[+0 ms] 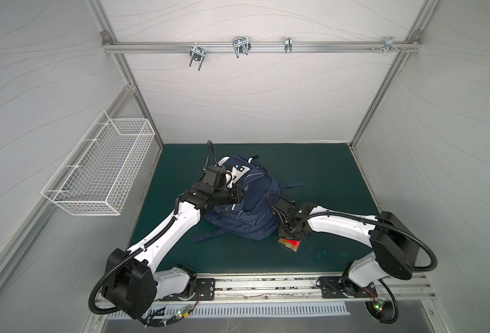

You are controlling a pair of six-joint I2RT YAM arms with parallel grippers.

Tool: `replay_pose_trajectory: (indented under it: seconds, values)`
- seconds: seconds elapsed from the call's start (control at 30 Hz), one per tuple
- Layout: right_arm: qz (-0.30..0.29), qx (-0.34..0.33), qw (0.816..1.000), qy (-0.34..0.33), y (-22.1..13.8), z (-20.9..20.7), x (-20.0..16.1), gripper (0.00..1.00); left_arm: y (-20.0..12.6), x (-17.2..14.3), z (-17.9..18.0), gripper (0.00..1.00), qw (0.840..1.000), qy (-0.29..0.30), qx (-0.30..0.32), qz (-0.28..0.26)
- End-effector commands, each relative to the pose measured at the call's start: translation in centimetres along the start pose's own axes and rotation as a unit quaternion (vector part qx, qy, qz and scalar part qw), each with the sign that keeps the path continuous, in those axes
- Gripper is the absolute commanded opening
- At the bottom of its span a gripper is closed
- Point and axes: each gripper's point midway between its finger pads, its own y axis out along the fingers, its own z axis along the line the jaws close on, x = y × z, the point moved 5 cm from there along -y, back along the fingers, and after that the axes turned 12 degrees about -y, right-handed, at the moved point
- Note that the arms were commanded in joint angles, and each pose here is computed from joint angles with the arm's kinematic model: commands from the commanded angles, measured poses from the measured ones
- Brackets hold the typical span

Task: Pack books, pencil case, and school supplies into a backpack
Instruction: Pick up the loose stationery at the center of the table.

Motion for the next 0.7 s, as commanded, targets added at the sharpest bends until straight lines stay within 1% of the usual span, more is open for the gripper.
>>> replay_pose_trajectory:
  seconds: [0.0,0.13,0.23,0.37,0.43,0.57,0.67]
  values:
    - [-0.015,0.006,0.999,0.040,0.3,0.7,0.7,0.37,-1.5,1.7,-3.1,0.00,0.997,0.033,-0.055,-0.039]
    - [-0.012,-0.001,0.999,0.035,1.0,1.2,1.2,0.31,-1.6,1.6,-3.1,0.00,0.997,0.034,-0.057,-0.039]
    - [-0.014,-0.009,0.999,0.035,1.2,1.1,1.3,0.24,-1.6,1.6,-3.1,0.00,0.997,0.034,-0.058,-0.039]
    - [-0.016,-0.018,0.999,0.037,1.0,0.6,1.1,0.05,-1.7,1.6,-3.2,0.00,0.997,0.035,-0.057,-0.042]
    - [-0.027,-0.021,0.999,0.036,0.3,0.2,1.1,0.00,-1.7,1.6,-3.2,0.00,0.997,0.035,-0.059,-0.040]
    - [-0.060,-0.027,0.998,0.022,-2.3,-0.7,1.3,0.00,-1.8,1.6,-3.2,0.00,0.997,0.036,-0.058,-0.042]
    - [-0.112,-0.021,0.994,-0.002,-6.3,-1.3,1.5,0.00,-1.7,1.6,-3.3,0.00,0.997,0.036,-0.062,-0.038]
